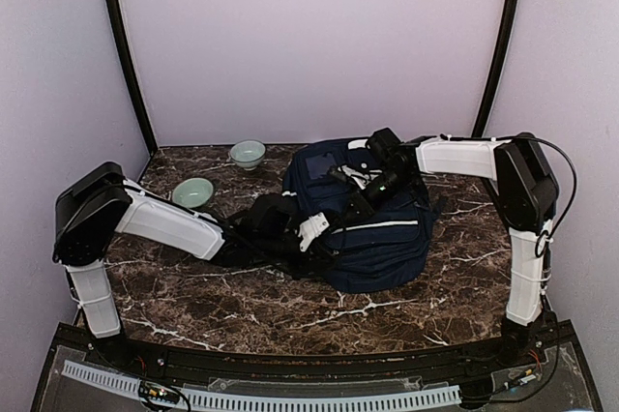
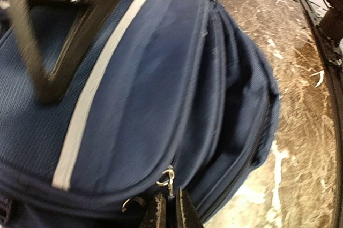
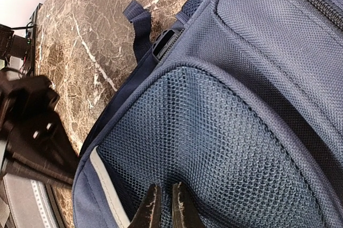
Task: Pack the student bag
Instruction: Zip the upper front pocket of the bag in the student bag.
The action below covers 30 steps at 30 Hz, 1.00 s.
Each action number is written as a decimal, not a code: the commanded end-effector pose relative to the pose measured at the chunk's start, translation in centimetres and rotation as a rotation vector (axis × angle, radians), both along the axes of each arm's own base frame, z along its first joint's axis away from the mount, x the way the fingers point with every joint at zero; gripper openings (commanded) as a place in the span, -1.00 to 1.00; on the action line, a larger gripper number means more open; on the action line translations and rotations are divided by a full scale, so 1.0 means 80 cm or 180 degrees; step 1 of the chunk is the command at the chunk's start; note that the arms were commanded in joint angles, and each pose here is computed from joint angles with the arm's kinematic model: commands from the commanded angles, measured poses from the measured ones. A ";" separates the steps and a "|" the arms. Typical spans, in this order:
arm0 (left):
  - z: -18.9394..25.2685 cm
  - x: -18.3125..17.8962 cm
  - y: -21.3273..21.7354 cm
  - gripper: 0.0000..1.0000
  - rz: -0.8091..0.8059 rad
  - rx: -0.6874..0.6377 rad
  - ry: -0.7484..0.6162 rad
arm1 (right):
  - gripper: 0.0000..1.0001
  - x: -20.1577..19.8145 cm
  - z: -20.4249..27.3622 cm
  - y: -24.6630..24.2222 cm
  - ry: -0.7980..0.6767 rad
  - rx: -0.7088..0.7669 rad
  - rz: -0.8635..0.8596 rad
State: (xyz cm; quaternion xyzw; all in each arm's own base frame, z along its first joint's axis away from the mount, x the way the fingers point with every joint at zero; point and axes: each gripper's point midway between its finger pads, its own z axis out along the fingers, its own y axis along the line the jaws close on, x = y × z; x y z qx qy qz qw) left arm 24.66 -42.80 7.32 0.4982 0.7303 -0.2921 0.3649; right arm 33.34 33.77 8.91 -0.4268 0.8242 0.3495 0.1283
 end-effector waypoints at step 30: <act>0.089 -0.017 -0.258 -0.53 -0.0267 -0.1227 -0.0240 | -0.63 0.054 0.150 -0.140 -0.0811 0.0167 -0.0932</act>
